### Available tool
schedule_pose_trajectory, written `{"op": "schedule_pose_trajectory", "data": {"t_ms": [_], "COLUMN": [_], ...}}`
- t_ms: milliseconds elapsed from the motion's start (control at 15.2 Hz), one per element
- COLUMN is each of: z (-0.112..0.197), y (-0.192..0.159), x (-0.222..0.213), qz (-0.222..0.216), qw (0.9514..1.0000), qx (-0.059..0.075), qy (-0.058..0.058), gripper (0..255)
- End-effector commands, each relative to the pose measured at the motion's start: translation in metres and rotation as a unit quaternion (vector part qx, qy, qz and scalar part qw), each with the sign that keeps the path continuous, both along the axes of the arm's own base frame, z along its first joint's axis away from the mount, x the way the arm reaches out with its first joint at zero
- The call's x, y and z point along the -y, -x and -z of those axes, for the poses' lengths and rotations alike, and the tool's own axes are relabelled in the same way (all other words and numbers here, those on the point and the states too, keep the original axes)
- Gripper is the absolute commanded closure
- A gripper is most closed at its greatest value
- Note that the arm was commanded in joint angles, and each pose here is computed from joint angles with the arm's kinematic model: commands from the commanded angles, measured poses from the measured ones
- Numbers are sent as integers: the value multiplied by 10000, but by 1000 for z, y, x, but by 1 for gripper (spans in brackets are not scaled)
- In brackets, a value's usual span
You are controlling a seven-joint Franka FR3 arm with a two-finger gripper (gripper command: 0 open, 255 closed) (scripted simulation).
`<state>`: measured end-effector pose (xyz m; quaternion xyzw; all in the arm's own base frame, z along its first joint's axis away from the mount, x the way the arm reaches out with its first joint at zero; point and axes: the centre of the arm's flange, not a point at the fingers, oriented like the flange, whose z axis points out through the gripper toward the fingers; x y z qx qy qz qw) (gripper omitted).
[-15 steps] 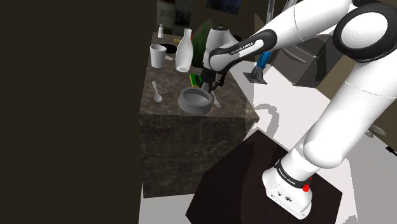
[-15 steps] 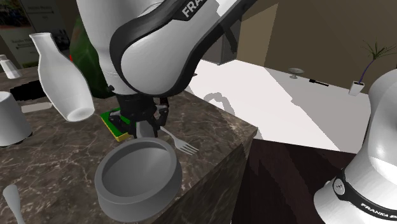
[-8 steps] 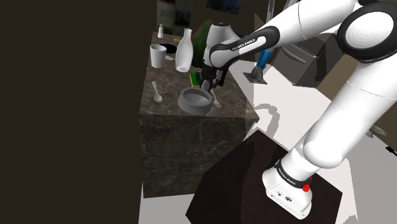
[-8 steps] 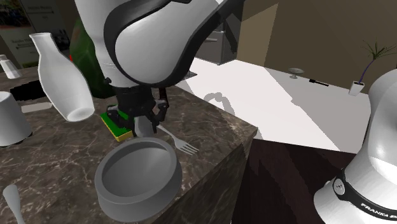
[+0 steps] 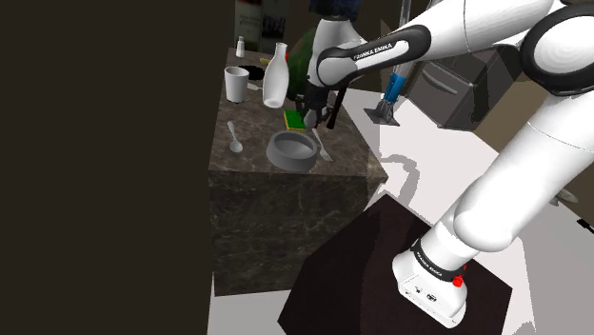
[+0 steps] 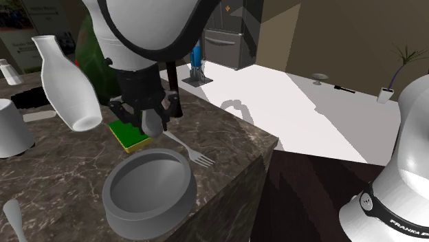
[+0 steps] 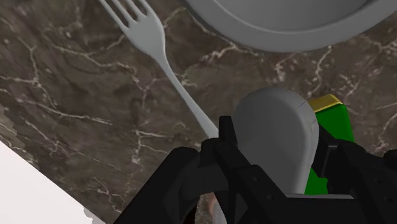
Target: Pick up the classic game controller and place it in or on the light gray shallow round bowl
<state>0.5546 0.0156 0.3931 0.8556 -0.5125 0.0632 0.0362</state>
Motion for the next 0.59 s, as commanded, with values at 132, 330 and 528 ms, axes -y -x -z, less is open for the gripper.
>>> {"op": "schedule_pose_trajectory", "data": {"t_ms": [132,330,528], "z": [-21,-37,-53], "y": [0,0,0], "x": [0,0,0], "qz": [1,1,1], "qw": [10000,10000,10000], "qx": [-2,-2,-2], "qy": [0,0,0], "gripper": [255,255,255]}}
